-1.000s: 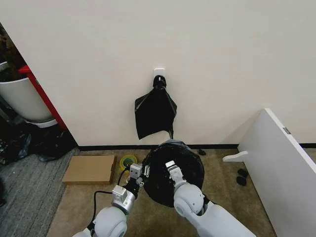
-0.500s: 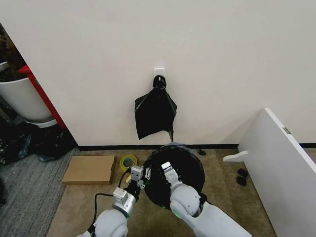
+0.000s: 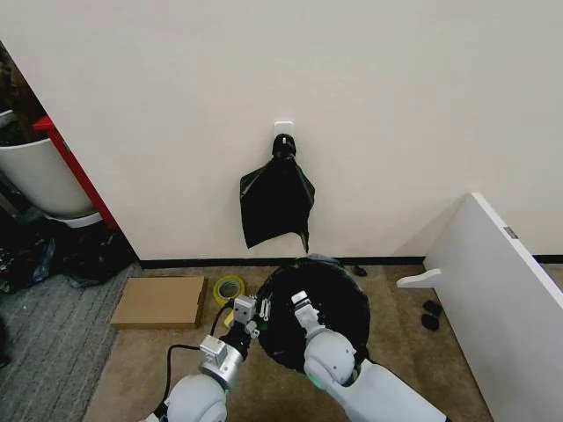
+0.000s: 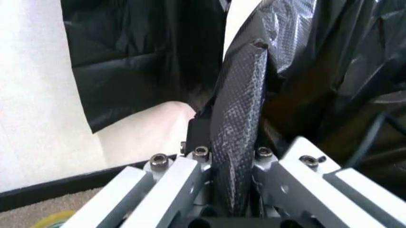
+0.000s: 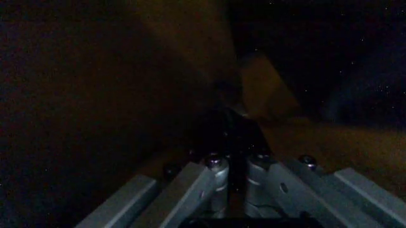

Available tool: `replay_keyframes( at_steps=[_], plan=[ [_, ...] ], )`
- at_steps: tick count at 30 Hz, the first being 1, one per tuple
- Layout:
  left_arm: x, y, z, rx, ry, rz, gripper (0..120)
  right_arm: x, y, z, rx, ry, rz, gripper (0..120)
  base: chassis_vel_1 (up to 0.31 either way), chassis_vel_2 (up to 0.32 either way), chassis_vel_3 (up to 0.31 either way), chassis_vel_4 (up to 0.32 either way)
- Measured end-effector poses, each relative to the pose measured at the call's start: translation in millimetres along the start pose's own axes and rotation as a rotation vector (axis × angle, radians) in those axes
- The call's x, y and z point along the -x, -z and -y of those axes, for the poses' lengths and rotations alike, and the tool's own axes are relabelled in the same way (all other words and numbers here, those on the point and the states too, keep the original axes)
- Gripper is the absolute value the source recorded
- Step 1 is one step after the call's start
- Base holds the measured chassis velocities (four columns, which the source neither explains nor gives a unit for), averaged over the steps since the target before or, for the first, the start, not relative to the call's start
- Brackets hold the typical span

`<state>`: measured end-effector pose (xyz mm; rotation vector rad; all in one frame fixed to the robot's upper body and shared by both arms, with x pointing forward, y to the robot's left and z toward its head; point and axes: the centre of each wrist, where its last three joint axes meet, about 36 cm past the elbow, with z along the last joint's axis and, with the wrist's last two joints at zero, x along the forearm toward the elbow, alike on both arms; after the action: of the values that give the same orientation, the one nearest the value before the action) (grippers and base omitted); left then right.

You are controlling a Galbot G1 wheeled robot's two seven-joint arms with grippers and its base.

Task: Place the garbage bag over the trash bin.

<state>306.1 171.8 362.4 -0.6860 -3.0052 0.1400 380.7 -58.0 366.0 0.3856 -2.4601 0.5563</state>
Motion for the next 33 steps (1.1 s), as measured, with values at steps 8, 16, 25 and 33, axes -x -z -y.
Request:
replay_keyframes(
  at_steps=[8,16,25,33],
  plan=[
    [-4.2,2.1,-0.4,-0.003,-0.004,-0.002,1,14.7,-4.2,13.6,-0.011,-0.045,-0.011,0,0.0,0.0,0.0,0.0],
    [-3.6,1.4,3.7,-0.019,-0.004,-0.002,1,-5.1,-5.1,0.8,-0.006,0.024,0.001,0,0.0,0.0,0.0,0.0],
    [-7.2,2.4,0.2,-0.005,-0.009,-0.003,1,5.7,-4.1,12.7,-0.006,-0.021,0.007,0,0.0,0.0,0.0,0.0],
    [-6.4,1.0,3.2,-0.013,-0.013,-0.003,1,-9.5,-4.3,-0.6,-0.009,0.031,0.005,0,0.0,0.0,0.0,0.0]
  ],
)
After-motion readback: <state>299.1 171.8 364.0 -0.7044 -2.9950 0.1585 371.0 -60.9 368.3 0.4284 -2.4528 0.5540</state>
